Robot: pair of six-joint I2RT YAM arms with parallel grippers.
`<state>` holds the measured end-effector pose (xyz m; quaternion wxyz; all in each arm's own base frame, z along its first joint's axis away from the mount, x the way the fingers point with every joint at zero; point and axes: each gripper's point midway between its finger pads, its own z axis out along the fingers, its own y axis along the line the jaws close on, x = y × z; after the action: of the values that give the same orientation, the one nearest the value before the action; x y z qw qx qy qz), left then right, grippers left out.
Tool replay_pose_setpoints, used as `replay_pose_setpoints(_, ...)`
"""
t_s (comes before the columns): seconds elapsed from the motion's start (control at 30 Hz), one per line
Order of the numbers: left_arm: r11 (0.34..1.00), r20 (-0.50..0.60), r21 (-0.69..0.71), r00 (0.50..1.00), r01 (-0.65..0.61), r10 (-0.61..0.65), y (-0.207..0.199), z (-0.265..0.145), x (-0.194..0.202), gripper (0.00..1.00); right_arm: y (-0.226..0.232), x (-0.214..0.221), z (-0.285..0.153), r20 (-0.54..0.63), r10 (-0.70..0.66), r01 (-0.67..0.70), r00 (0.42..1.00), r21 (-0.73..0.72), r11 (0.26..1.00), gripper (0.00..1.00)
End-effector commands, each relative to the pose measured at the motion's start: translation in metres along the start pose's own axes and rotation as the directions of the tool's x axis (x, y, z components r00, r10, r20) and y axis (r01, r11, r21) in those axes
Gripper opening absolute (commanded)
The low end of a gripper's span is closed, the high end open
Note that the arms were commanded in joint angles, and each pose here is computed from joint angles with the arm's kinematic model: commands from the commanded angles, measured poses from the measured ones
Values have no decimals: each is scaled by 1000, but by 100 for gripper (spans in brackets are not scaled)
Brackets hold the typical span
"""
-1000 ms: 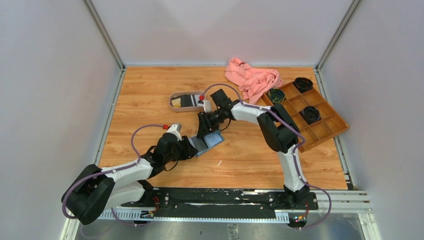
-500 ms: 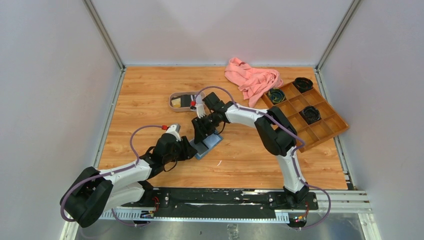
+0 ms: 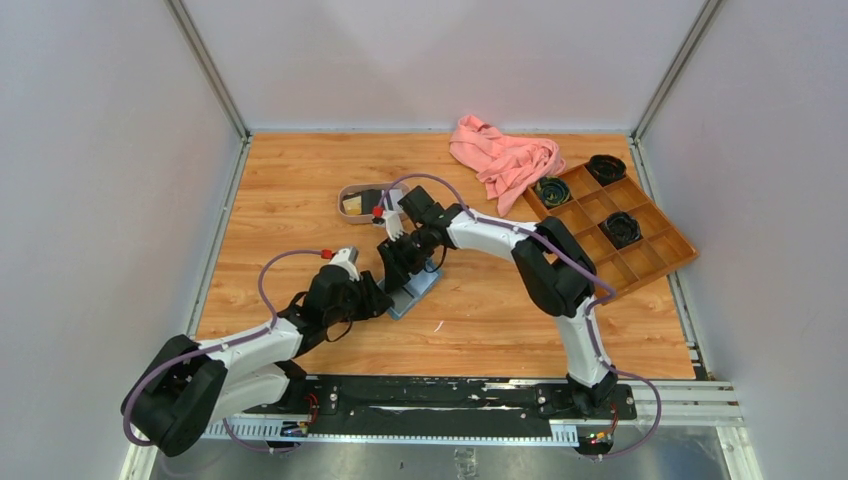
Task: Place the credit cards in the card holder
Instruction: Insert the credit card into the card holder.
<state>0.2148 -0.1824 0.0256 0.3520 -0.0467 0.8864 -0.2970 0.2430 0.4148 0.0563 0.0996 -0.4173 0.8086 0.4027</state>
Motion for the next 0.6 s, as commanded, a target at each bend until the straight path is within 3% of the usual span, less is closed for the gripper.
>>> replay_pose_setpoints(0.0,998,-32,-63,999,-11,9,22,-4,11,49,30,-9,-24,23,-62,65,998,-141,988,56)
replay_pose_setpoints(0.23,1000,-16,-6,1000,-12,12,15,-9,2,52,21,-16,-57,77,-183,193,980,-159,968,69)
replay_pose_setpoints(0.57,998,37,54,999,-16,14,2,-16,-32,53,-2,-23,-105,180,-203,230,962,-143,963,66)
